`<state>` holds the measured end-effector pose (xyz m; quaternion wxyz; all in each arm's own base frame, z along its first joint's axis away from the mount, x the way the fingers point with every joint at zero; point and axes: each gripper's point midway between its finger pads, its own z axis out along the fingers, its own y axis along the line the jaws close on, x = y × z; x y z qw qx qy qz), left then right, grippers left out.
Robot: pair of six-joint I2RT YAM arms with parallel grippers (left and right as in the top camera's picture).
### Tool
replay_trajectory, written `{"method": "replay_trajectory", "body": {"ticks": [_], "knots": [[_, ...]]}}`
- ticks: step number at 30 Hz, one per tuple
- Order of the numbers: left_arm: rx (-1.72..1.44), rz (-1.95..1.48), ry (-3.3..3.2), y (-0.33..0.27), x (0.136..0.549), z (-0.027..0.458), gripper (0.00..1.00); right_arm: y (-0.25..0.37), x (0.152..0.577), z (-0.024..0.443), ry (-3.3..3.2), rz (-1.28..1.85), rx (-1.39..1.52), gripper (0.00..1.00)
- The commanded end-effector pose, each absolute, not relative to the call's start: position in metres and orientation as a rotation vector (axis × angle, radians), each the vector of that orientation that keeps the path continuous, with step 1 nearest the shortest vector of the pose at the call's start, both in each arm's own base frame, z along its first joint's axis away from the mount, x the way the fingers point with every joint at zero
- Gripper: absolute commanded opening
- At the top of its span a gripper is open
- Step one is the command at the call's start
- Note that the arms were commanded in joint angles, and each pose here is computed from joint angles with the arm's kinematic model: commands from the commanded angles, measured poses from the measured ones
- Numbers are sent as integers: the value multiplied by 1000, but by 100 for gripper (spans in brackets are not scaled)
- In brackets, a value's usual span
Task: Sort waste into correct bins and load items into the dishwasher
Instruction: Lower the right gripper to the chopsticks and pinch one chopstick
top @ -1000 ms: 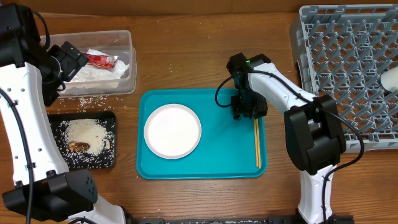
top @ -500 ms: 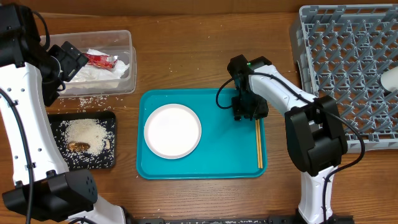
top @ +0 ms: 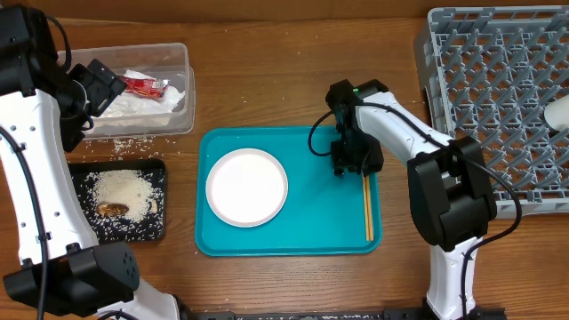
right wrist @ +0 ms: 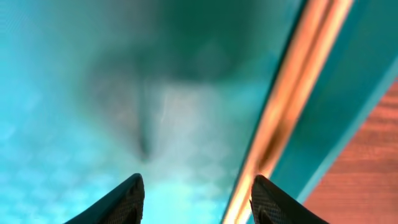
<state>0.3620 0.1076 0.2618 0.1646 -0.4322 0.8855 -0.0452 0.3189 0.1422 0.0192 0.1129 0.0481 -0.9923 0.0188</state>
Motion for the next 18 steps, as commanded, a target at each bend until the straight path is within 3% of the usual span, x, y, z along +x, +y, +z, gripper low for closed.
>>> {"method": "replay_trajectory", "body": {"ticks": [1, 7, 18], "knots": [[-1240, -131, 2532, 106, 365, 257, 100, 150, 336, 47, -2974, -6, 158, 57], [-1240, -131, 2532, 106, 365, 257, 100, 146, 345, 56, -2998, -3, 143, 60], [-1240, -131, 2532, 106, 365, 257, 100, 141, 345, 27, -3015, 4, 147, 60]]}}
